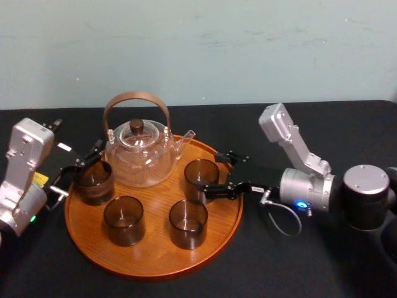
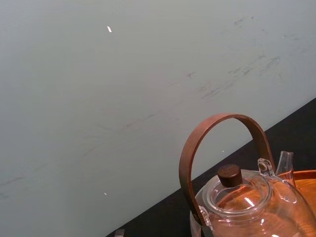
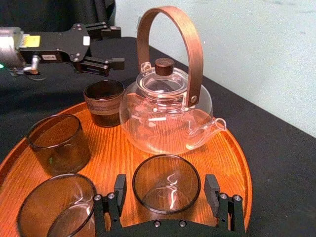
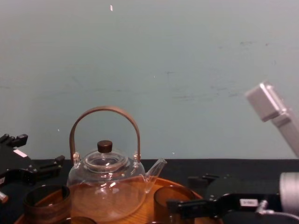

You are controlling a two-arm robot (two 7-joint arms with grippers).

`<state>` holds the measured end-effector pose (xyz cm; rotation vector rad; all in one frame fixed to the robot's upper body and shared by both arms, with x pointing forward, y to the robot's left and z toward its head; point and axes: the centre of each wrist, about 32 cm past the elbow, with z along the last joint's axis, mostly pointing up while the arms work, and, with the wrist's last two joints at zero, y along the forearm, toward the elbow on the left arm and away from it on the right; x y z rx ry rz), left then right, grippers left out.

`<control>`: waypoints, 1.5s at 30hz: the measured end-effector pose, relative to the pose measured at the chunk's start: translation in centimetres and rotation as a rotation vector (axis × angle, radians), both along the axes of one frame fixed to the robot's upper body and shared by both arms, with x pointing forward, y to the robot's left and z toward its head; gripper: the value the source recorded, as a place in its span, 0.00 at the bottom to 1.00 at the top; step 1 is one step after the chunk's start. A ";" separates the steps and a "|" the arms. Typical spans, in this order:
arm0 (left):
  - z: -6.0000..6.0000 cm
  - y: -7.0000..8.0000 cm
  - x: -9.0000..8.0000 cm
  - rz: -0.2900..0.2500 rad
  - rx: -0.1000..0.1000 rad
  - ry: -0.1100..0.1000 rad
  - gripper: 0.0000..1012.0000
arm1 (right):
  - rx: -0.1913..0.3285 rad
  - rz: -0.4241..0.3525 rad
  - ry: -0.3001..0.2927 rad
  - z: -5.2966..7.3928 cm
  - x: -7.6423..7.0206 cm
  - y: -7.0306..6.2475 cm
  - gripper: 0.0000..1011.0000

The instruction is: Pick up the glass from the table and place it on the tray.

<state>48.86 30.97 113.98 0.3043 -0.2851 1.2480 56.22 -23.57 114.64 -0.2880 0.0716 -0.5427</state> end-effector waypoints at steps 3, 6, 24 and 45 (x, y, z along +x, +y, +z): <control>0.0 0.0 0.0 0.000 0.000 0.000 0.99 | 0.004 0.005 -0.005 0.4 -0.5 -0.8 0.99; 0.0 0.0 0.0 0.000 0.000 0.000 0.99 | 0.007 0.005 -0.013 0.7 -1.1 -1.7 0.99; 0.0 0.0 0.0 0.000 0.000 0.000 0.99 | 0.086 -0.185 -0.130 3.5 -5.6 -8.0 0.99; 0.0 0.0 0.0 0.000 0.000 0.000 0.99 | 0.085 -0.541 -0.229 -1.2 -7.6 -8.7 0.99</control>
